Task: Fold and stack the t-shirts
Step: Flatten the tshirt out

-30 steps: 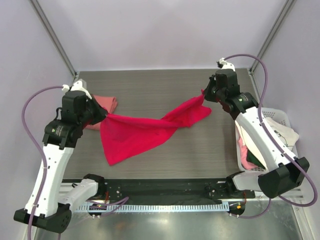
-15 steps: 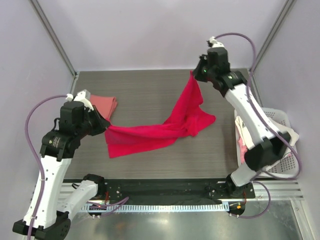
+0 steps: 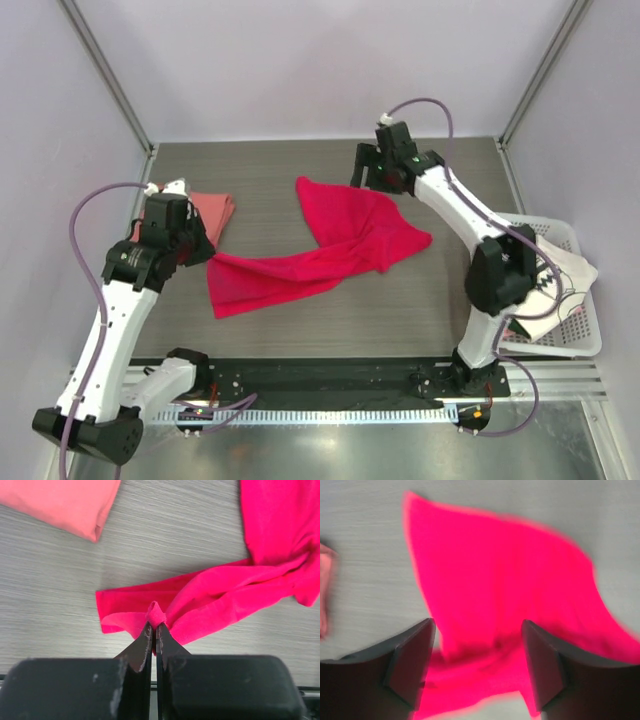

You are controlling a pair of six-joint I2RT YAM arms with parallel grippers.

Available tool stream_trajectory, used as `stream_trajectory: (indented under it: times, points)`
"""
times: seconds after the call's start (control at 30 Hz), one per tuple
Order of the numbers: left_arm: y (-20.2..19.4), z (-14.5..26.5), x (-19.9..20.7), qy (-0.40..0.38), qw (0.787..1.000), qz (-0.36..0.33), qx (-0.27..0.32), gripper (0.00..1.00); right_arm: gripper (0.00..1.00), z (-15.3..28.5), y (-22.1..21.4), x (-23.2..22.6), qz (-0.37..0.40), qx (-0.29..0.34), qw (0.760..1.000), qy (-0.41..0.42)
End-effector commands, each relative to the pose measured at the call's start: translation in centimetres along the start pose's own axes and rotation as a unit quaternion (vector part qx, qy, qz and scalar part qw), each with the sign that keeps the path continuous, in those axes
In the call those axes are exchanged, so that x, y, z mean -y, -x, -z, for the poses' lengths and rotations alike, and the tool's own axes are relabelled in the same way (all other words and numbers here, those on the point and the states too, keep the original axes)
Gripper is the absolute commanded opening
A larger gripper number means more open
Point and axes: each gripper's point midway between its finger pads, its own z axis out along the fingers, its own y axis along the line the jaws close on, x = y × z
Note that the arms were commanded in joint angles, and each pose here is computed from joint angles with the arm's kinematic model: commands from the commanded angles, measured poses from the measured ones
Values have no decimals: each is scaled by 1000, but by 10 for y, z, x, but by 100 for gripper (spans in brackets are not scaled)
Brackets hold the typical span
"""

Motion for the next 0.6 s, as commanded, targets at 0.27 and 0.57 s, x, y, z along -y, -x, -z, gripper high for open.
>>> stream_trajectory:
  times: [0.27, 0.57]
  points:
    - [-1, -14, -2, -15, 999, -33, 31, 0, 89, 97, -78, 126, -121, 101, 980, -124]
    - [-24, -31, 1, -44, 998, -29, 18, 0, 47, 78, -120, 173, -184, 102, 961, -179]
